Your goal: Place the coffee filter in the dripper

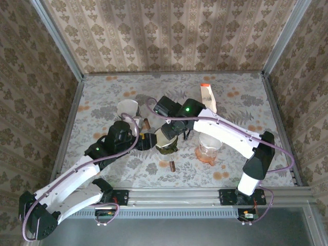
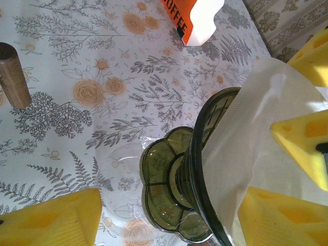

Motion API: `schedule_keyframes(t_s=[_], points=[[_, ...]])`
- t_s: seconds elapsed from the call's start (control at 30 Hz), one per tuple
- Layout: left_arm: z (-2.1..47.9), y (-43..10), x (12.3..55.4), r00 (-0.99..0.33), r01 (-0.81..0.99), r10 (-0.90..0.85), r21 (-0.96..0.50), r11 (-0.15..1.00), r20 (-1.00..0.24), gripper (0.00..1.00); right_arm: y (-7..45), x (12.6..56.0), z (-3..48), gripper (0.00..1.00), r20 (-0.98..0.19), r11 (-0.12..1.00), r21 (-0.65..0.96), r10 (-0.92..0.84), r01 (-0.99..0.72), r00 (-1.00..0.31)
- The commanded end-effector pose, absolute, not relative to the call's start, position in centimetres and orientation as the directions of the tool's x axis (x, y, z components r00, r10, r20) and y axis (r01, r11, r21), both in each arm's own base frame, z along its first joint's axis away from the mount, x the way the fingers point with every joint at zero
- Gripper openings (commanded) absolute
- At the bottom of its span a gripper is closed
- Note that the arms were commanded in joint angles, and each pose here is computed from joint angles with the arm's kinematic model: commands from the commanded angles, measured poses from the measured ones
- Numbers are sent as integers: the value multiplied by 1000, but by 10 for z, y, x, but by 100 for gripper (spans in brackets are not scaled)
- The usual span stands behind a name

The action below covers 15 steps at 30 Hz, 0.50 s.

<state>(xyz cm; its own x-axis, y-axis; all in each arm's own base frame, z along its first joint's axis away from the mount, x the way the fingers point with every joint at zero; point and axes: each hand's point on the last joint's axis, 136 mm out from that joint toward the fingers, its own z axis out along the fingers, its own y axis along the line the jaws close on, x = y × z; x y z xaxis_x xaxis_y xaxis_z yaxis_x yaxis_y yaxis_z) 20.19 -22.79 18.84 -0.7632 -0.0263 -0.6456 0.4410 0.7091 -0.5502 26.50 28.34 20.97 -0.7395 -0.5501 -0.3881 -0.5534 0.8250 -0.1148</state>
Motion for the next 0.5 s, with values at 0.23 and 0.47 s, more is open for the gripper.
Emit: schedule_keyframes(t_s=[0.23, 0.47], points=[[191, -229, 205, -761, 435, -55, -572, 695, -647, 77, 293, 258, 193, 66, -394, 824, -69, -541, -563, -744], [190, -231, 205, -765, 433, -57, -578, 692, -641, 82, 298, 263, 179, 66, -377, 832, -78, -535, -550, -756]])
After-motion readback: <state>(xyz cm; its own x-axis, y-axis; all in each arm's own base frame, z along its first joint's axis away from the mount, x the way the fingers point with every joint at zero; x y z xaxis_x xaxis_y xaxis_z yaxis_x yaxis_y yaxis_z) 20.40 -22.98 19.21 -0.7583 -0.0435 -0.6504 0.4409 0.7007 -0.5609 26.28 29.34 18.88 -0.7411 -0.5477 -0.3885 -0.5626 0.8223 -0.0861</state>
